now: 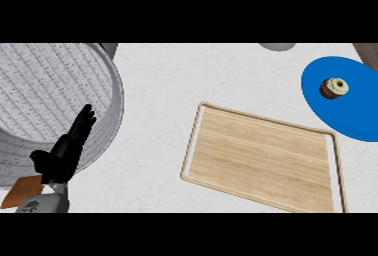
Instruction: Pick the cupcake from the tray and place it in the plate
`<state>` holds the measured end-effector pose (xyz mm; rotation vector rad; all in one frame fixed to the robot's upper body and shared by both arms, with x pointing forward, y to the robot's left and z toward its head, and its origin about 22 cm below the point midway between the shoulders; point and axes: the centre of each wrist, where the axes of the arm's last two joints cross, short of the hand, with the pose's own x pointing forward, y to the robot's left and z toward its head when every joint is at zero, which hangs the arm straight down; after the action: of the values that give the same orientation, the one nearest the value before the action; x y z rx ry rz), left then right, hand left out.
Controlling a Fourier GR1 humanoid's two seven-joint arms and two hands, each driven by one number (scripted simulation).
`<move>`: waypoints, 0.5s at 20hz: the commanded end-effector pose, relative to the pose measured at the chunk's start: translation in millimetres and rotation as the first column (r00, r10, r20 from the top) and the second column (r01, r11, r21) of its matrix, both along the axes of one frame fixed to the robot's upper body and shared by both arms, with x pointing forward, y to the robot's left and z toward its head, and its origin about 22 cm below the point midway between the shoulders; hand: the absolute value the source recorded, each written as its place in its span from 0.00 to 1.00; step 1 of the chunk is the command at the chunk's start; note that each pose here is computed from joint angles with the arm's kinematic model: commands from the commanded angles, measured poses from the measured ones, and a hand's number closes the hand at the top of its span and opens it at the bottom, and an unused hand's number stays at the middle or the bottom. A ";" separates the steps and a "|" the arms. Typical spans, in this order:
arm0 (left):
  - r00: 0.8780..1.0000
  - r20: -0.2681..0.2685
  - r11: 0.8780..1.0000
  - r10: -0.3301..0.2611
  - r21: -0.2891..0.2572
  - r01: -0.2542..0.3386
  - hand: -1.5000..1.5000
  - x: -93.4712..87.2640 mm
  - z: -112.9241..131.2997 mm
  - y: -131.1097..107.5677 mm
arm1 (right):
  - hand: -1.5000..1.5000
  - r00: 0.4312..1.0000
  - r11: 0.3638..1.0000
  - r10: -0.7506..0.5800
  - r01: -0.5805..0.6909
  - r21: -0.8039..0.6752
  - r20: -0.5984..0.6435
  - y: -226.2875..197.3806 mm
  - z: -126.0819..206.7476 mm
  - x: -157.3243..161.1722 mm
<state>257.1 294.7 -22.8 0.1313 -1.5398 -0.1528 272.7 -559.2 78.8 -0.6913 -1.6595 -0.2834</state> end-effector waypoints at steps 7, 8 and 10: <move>1.000 -0.007 1.000 -0.009 0.006 0.009 0.50 3.0 -1.3 -3.6 | 0.00 0.994 0.993 0.109 -0.109 -0.044 0.014 -39.9 -7.7 -71.6; 1.000 0.002 1.000 -0.014 0.007 0.014 0.50 -11.1 -4.8 -0.9 | 0.00 0.995 0.994 0.100 -0.100 -0.043 -0.005 -35.9 -23.0 -77.3; 1.000 -0.005 1.000 -0.001 0.001 0.001 0.50 2.0 -3.3 -5.7 | 0.00 0.995 0.993 0.099 -0.099 -0.064 -0.004 -34.6 -21.9 -73.7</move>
<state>255.5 291.6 -22.2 0.1297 -1.5453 -0.1585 207.9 -592.8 64.4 -0.6562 -1.6997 -0.1928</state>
